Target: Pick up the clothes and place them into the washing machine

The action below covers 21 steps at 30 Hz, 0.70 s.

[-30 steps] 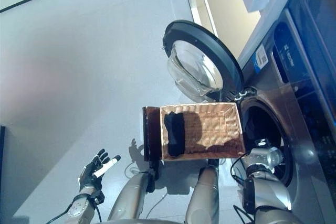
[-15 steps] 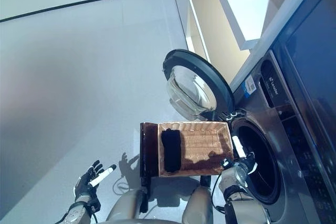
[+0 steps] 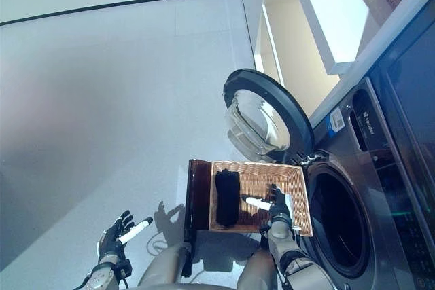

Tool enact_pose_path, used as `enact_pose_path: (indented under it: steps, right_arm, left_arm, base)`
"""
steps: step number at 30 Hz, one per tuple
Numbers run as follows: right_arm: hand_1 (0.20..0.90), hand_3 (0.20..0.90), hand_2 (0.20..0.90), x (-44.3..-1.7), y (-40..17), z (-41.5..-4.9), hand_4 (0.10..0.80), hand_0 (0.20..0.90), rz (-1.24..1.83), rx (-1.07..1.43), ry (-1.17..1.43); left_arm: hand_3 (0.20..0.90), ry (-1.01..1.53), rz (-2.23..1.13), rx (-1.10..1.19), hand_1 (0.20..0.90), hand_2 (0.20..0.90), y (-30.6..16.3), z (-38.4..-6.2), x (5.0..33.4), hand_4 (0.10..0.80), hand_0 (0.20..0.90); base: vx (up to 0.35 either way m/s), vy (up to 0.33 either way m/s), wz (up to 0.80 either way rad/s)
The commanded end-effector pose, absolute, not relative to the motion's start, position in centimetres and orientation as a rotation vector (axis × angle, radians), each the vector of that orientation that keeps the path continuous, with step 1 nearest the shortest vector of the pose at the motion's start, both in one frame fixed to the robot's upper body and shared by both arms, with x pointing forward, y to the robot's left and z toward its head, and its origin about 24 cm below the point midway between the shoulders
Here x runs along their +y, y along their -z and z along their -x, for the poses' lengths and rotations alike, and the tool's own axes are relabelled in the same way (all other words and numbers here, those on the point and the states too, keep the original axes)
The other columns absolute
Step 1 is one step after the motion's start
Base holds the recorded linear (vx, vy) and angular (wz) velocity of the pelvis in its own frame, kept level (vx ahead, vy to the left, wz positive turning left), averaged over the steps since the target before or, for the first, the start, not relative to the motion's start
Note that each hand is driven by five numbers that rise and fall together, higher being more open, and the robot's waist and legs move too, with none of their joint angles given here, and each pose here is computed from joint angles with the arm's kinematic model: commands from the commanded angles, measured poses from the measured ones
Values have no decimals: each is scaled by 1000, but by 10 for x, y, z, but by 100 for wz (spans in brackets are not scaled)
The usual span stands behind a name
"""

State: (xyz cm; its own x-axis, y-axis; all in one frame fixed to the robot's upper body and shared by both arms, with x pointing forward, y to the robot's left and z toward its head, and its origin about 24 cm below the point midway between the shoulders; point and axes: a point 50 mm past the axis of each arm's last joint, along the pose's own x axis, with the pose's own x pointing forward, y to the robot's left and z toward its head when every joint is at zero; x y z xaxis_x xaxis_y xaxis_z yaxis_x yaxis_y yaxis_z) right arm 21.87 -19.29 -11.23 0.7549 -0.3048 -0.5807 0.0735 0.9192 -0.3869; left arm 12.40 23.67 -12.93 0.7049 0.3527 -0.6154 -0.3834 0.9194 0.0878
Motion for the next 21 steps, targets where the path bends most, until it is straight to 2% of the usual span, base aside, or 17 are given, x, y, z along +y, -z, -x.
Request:
enact_pose_path:
  steps: [1, 9, 21]
  right_arm:
    - [900, 900, 900, -192, 99, -237, 800, 900, 365, 596, 251]
    - [900, 900, 900, -189, 83, -257, 800, 900, 380, 515, 263]
    - [900, 900, 900, -162, 69, -277, 800, 900, 424, 436, 186]
  left_arm:
    - [900, -456, -8, 548, 900, 900, 111, -140, 260, 800, 900]
    - [900, -430, -13, 515, 900, 900, 106, -148, 259, 800, 900]
    - [900, -410, -15, 505, 900, 900, 103, -152, 257, 800, 900]
  base:
    - [-15, 20, 4]
    - [-55, 13, 8]
    - [-46, 36, 5]
